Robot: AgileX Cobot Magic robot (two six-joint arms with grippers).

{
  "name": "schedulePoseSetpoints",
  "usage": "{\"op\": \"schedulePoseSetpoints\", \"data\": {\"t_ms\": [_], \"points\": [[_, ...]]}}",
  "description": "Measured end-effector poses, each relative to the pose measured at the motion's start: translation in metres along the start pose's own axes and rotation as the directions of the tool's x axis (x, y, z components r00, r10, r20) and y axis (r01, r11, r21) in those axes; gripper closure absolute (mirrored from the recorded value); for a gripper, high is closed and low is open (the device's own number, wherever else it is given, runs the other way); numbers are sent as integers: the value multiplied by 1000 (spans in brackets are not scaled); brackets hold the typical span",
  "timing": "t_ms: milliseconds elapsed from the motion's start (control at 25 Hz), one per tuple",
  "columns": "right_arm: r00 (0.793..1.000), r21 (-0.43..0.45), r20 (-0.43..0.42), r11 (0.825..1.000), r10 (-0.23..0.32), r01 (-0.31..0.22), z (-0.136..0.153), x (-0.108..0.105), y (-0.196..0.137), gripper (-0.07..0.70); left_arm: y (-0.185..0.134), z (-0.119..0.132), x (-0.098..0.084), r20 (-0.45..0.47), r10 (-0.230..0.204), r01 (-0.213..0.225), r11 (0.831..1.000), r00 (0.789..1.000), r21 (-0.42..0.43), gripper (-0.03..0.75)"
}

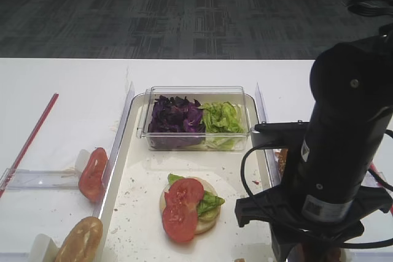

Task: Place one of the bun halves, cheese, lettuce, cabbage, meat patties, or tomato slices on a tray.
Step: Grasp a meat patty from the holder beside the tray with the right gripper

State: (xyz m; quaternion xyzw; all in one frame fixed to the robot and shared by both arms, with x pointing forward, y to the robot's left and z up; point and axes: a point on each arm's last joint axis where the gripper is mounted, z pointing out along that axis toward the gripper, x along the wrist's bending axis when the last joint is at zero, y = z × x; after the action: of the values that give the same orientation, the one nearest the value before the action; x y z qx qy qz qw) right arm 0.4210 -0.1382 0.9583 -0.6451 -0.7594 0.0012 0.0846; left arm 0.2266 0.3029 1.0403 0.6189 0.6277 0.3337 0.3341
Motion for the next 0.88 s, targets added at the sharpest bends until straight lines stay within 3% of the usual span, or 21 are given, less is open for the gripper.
{"op": "schedulePoseSetpoints", "data": {"t_ms": [880], "points": [[1000, -12, 17, 1000, -11, 11, 5, 0, 5, 218, 0, 0, 0, 0, 0, 0, 1000, 1000, 0, 99]]}}
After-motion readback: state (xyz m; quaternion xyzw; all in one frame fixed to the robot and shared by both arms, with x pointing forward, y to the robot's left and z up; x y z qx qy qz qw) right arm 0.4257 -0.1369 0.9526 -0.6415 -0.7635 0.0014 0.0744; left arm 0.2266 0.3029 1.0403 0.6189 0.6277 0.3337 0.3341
